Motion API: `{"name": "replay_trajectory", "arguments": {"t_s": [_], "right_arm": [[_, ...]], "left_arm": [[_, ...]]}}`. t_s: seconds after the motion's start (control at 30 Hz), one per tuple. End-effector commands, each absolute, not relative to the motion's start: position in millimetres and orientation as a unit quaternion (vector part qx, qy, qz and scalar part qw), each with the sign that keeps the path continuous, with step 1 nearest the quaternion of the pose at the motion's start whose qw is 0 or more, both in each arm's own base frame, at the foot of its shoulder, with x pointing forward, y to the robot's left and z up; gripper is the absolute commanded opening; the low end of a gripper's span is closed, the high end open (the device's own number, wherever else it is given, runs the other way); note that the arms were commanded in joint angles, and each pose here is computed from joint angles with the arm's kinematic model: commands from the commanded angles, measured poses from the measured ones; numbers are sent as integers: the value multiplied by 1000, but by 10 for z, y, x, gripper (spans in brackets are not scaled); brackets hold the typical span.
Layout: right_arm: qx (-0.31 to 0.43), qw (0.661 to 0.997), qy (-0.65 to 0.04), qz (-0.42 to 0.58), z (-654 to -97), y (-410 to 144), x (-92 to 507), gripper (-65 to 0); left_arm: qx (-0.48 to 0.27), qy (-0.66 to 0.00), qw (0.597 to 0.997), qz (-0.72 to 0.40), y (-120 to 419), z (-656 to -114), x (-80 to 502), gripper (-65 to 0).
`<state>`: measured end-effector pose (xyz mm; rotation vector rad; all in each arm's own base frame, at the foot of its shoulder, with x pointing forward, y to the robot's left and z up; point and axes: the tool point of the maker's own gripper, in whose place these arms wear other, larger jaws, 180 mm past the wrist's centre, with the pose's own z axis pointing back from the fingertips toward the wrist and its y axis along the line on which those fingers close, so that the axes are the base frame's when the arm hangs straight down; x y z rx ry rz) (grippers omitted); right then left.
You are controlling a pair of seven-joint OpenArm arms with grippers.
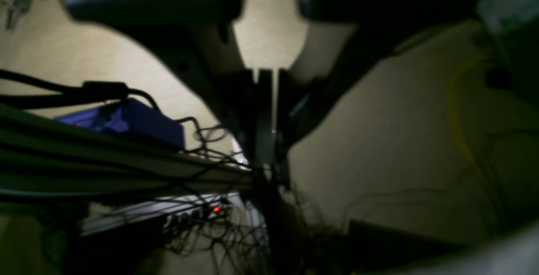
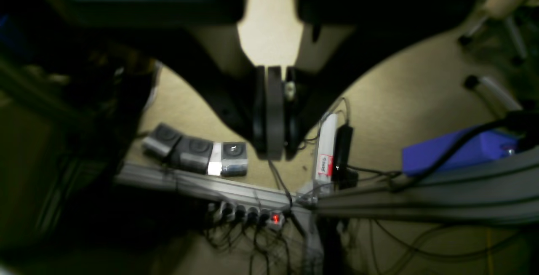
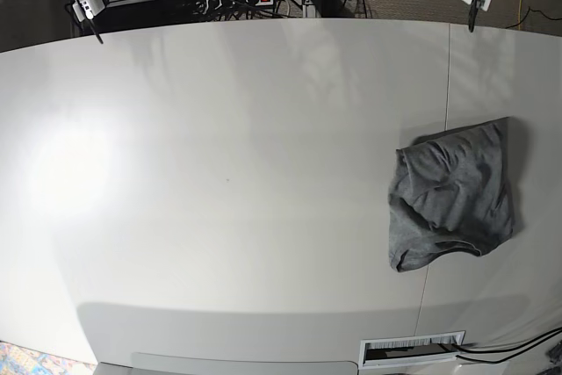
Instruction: Fold the T-shirt properly
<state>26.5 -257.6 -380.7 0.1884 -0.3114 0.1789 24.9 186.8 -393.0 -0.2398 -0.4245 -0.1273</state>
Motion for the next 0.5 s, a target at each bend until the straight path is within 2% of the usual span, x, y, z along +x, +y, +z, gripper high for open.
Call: {"name": "replay_trajectory", "arguments": {"t_s": [0.0, 0.3, 0.47], "right_arm": [[98, 980, -148, 85, -3842, -2586, 205, -650], [108, 989, -60, 79, -4686, -2548, -403, -650], [121, 988, -35, 93, -5125, -2425, -501, -650]], "left_arm": [[-122, -200, 971, -58, 1900, -3969, 158, -650], [-164, -125, 978, 36, 2069, -4617, -365, -650], [-176, -129, 972, 87, 2138, -4926, -449, -650]]}}
